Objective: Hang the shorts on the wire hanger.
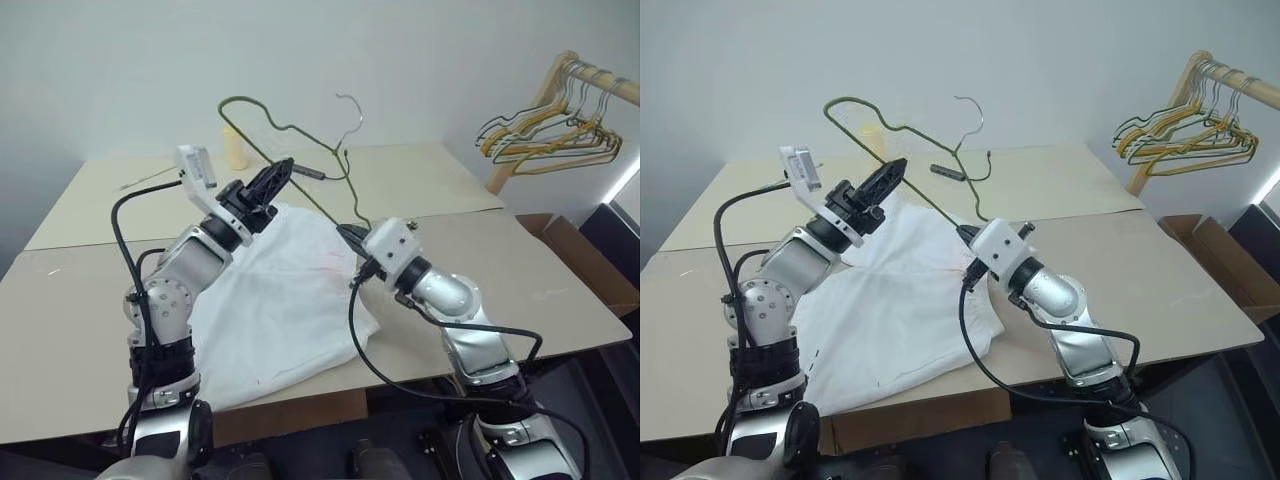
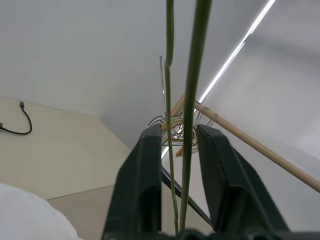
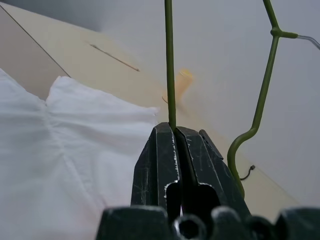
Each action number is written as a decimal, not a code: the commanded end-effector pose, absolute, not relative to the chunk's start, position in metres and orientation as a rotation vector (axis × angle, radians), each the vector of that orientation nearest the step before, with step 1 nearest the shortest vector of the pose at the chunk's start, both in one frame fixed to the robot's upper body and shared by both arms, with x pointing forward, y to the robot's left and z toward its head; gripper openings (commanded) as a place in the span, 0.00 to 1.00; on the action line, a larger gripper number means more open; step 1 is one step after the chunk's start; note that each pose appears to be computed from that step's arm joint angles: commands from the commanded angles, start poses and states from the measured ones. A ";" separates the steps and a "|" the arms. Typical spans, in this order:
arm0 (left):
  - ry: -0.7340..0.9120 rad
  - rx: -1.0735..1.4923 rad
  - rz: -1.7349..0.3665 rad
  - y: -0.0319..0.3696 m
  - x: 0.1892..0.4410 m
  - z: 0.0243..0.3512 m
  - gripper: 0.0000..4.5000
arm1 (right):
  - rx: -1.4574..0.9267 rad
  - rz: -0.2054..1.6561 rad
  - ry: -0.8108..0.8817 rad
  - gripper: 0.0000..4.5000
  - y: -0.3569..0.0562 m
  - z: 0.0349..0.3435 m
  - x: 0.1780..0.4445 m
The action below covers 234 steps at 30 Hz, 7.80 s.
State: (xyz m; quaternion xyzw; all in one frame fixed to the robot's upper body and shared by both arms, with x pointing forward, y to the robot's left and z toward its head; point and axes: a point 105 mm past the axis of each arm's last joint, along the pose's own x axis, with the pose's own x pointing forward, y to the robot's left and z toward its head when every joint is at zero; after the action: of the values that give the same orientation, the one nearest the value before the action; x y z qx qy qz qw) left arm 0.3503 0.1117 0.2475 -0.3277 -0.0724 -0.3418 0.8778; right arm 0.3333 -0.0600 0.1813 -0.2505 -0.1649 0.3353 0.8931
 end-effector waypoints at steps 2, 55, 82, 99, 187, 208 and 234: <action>-0.223 -0.665 -0.720 0.115 0.348 0.263 0.00 | -0.577 0.672 -0.464 0.00 -0.056 0.202 0.331; -0.436 -0.496 -1.482 0.162 0.285 0.293 0.00 | 0.279 1.595 0.355 0.99 -0.045 0.206 0.274; -0.298 -0.463 -1.368 0.148 0.303 0.260 0.31 | 0.309 1.541 0.337 0.00 -0.057 0.203 0.279; 0.133 0.138 -1.124 0.163 0.314 0.146 0.99 | 0.475 1.101 0.738 0.00 -0.145 0.123 0.264; 0.118 0.160 -1.188 0.145 0.276 0.146 0.99 | 0.772 0.975 1.138 0.00 -0.173 0.084 0.331; -0.026 0.218 -1.147 0.155 0.297 0.186 0.99 | -0.005 1.119 0.514 0.00 -0.165 0.127 0.374; 0.095 0.627 -1.257 0.212 0.355 0.251 0.99 | -0.579 1.310 0.352 0.00 -0.083 0.154 0.352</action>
State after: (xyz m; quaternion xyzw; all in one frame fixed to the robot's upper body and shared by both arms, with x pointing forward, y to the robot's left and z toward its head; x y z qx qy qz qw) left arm 0.3566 0.2158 0.2402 0.2675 0.0518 -0.5675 0.7770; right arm 0.3530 -0.0939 0.1299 -0.2473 0.1982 0.5839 0.7474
